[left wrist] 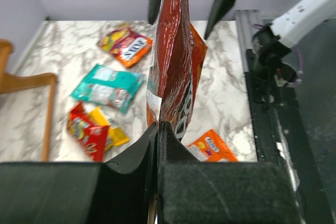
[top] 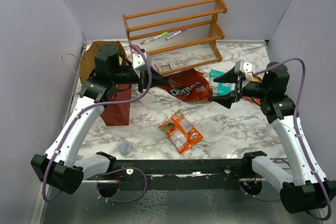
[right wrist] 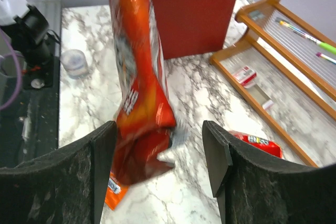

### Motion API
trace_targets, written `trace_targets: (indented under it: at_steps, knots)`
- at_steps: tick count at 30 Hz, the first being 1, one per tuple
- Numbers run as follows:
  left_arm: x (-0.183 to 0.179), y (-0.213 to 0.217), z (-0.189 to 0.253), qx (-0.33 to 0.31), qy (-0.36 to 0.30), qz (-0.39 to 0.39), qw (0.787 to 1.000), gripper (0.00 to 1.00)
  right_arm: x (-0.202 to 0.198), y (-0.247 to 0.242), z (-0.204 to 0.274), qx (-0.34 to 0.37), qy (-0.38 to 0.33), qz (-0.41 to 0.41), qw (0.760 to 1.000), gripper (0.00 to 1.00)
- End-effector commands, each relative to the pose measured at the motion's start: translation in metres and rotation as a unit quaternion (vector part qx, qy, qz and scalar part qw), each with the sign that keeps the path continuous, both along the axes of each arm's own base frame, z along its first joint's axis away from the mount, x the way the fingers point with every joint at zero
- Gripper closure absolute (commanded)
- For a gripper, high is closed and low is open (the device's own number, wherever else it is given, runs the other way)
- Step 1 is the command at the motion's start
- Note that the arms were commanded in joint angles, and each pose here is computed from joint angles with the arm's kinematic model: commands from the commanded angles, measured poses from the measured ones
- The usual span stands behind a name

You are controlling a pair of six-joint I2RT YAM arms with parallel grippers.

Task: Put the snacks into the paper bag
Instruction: Place the snack in the paper bag.

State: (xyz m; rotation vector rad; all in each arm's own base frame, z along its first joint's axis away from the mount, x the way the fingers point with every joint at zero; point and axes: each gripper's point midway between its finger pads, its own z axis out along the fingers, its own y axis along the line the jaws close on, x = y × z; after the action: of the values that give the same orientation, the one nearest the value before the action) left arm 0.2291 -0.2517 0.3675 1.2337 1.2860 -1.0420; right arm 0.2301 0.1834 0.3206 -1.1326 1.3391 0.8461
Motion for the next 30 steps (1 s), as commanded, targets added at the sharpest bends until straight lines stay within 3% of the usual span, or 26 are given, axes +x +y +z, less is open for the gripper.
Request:
trace_targets:
  at_steps: [1, 8, 14, 22, 30]
  knots:
    - [0.004, 0.029, 0.039, -0.009, -0.047, 0.063, 0.997, 1.00, 0.006, -0.012, -0.021, -0.034, -0.018, -0.048, 0.998, 0.19]
    - [0.004, 0.061, 0.088, -0.035, -0.059, 0.143, 0.987, 1.00, 0.016, -0.021, -0.063, -0.059, -0.003, -0.082, 0.995, 0.18]
    - [-0.001, 0.083, 0.129, -0.061, -0.063, 0.210, 0.974, 1.00, 0.016, -0.024, -0.070, -0.061, -0.002, -0.096, 0.993, 0.18]
    - [0.014, 0.130, 0.173, -0.078, -0.099, 0.364, 0.923, 1.00, 0.014, -0.026, -0.077, -0.065, -0.002, -0.100, 0.993, 0.18]
    - [0.013, 0.162, 0.193, -0.062, -0.143, 0.444, 0.882, 1.00, 0.015, -0.026, -0.079, -0.066, -0.001, -0.100, 0.993, 0.19]
